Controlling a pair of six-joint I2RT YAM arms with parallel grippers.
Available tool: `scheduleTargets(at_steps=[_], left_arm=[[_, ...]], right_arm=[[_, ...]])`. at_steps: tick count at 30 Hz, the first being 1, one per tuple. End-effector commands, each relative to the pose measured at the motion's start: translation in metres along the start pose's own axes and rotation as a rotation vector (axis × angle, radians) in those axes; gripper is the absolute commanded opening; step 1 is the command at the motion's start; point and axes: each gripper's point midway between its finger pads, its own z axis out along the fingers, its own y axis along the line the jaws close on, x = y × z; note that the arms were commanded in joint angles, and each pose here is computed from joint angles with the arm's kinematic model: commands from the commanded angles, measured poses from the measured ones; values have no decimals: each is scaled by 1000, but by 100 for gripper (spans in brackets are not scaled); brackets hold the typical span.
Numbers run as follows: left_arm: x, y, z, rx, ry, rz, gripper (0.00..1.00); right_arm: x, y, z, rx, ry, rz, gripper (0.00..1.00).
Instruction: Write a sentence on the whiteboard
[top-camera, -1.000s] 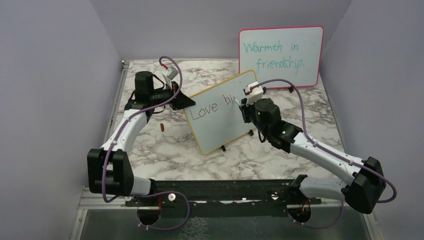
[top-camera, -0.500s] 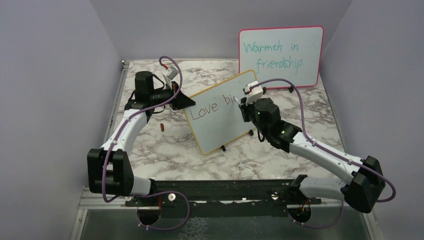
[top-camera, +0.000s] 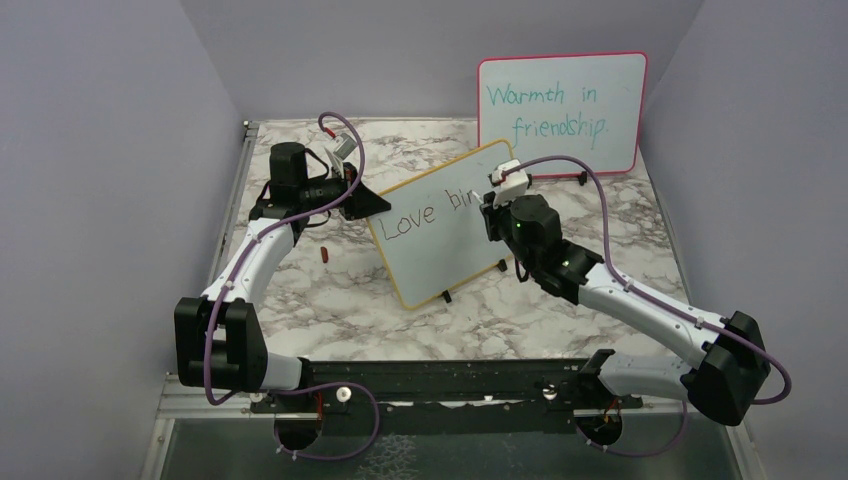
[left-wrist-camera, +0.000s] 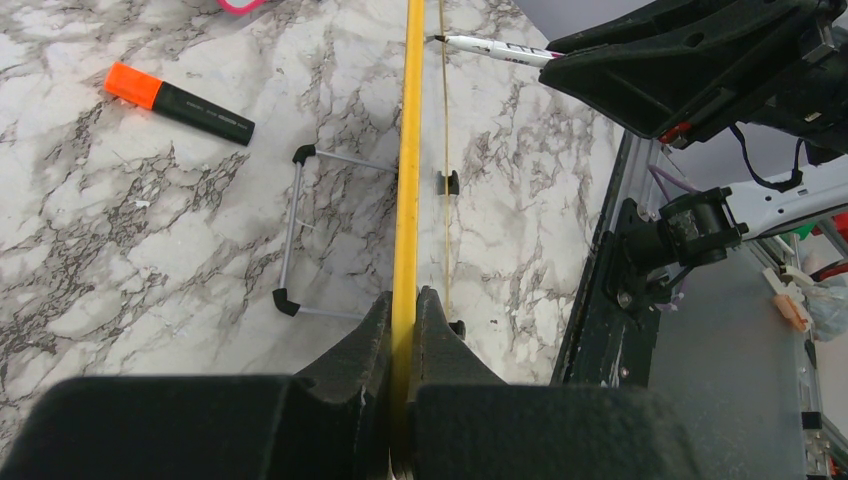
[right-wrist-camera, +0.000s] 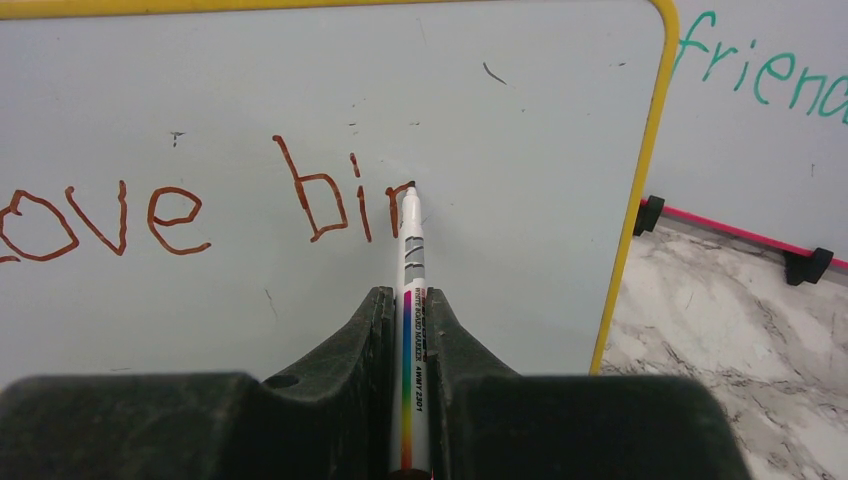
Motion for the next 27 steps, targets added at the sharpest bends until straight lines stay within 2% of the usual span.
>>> scheduleTargets(at_steps=[1, 27], left_arm=[[33, 22, 8, -83, 87, -3, 0], [34, 22, 8, -85, 87, -5, 0]], right_arm=[[-11, -9, 3, 43, -29, 16, 1], [18, -10, -6, 39, 50, 45, 1]])
